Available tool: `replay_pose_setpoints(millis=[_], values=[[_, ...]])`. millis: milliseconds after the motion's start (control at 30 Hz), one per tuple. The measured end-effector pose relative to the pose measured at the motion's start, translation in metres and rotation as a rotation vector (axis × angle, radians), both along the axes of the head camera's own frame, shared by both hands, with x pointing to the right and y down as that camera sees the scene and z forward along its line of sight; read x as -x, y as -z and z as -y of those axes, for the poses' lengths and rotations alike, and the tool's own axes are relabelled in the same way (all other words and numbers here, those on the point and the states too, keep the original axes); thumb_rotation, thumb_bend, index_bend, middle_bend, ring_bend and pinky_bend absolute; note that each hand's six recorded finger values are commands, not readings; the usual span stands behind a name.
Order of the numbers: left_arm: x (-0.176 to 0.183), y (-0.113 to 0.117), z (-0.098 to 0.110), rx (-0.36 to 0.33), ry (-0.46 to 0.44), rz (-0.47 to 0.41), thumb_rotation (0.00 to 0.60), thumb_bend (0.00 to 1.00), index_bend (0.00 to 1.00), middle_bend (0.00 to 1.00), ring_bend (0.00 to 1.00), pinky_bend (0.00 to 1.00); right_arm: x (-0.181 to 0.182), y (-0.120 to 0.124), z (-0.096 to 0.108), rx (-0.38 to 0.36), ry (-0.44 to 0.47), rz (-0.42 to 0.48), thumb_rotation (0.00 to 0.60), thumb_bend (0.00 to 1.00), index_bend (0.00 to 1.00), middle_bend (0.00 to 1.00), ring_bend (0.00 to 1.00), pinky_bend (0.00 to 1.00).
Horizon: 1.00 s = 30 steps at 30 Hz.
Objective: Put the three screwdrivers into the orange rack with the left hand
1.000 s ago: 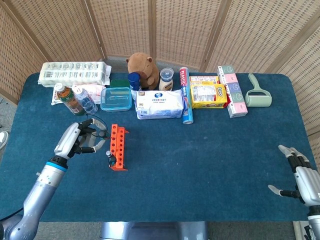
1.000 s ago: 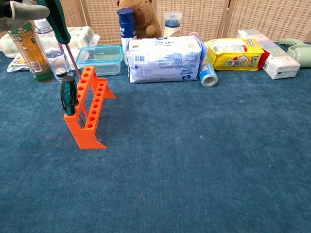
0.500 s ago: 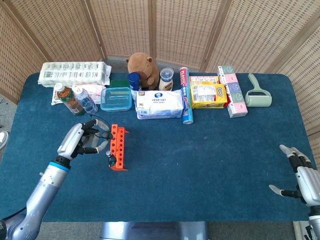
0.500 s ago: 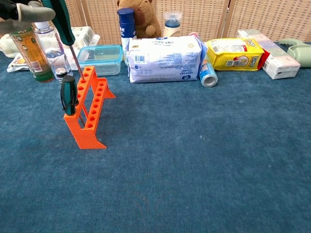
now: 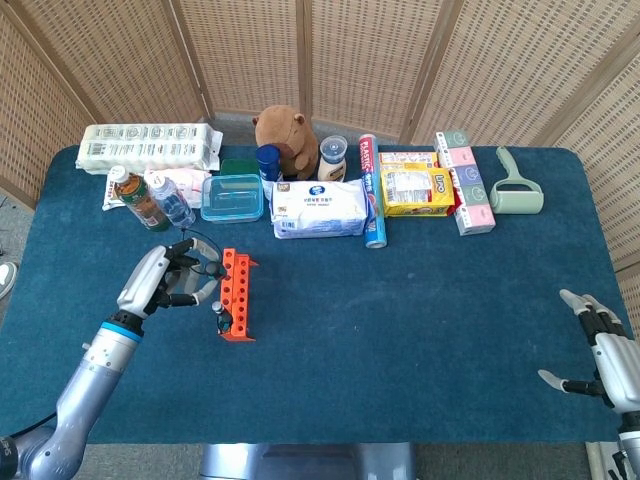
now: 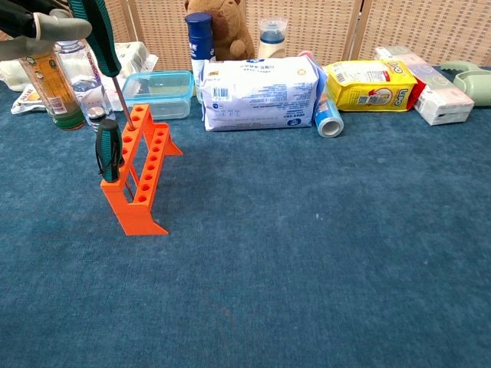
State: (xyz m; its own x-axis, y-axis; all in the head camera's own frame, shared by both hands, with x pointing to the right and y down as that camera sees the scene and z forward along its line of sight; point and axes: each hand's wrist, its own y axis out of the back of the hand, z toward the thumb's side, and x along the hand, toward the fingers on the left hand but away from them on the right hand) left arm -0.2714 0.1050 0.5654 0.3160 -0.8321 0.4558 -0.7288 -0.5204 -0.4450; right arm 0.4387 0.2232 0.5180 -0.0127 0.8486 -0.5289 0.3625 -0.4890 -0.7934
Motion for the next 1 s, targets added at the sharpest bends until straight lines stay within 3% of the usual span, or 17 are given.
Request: replay_pose_setpoints(millis=[500, 1000], values=[[0.018, -0.027, 0.013, 0.056, 0.075, -0.036, 0.6, 0.42, 0.44, 0.8, 0.74, 0.87, -0.001, 0.0, 0.0, -0.001, -0.001, -0.004, 0.6, 0.0, 0.0, 0.11, 0.0, 0.0], [0.021, -0.053, 0.012, 0.097, 0.08, -0.049, 0.6, 0.42, 0.44, 0.8, 0.74, 0.87, 0.0, -0.001, 0.0, 0.001, 0.001, -0.004, 0.6, 0.0, 0.0, 0.12, 0.0, 0.0]])
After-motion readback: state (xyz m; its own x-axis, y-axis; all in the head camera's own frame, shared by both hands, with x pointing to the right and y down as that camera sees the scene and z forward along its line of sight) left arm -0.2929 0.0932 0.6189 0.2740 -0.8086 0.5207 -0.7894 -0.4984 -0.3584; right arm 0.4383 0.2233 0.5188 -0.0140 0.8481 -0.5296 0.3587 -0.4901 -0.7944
